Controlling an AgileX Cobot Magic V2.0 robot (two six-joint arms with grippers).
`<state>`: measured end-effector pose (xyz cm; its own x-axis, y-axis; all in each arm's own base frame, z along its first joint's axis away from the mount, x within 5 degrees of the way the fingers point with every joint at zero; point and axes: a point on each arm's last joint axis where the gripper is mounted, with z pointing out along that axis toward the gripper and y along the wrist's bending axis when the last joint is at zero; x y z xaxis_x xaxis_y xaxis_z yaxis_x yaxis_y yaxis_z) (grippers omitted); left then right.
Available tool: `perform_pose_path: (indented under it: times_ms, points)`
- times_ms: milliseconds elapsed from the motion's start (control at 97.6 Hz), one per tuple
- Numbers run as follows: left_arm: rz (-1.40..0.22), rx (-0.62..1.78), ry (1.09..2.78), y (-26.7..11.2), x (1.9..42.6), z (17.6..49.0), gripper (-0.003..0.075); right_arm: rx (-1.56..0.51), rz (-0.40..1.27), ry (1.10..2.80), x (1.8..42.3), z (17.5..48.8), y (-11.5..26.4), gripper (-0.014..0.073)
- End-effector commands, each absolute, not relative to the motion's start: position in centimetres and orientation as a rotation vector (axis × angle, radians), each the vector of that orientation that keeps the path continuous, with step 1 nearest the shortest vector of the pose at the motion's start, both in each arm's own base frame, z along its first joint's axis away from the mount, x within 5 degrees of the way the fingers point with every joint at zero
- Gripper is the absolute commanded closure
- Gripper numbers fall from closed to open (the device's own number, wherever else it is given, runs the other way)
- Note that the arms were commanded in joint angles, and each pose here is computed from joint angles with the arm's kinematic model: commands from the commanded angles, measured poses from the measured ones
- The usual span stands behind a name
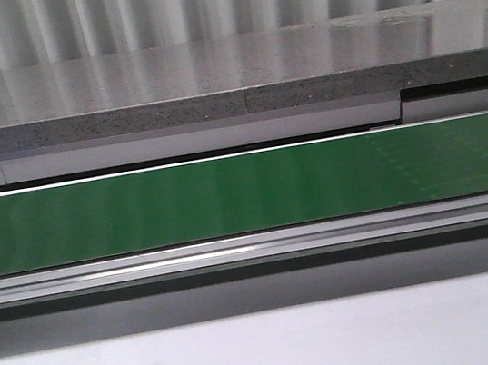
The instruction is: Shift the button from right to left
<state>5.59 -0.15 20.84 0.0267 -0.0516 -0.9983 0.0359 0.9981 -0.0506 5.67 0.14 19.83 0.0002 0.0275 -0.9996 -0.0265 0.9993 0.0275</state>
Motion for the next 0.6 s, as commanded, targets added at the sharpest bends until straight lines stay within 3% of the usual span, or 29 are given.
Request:
perform_pose_path:
  times_ms: [0, 594]
  points:
    - [-0.088, -0.013, 1.458, -0.25, 5.38, 20.86, 0.074, -0.004, 0.03, 1.457, 5.43, 21.21, 0.12, 0.0663]
    - [-0.088, -0.013, 1.458, -0.25, 5.38, 20.86, 0.074, -0.004, 0.031, 1.448, 5.41, 21.34, 0.12, 0.0663]
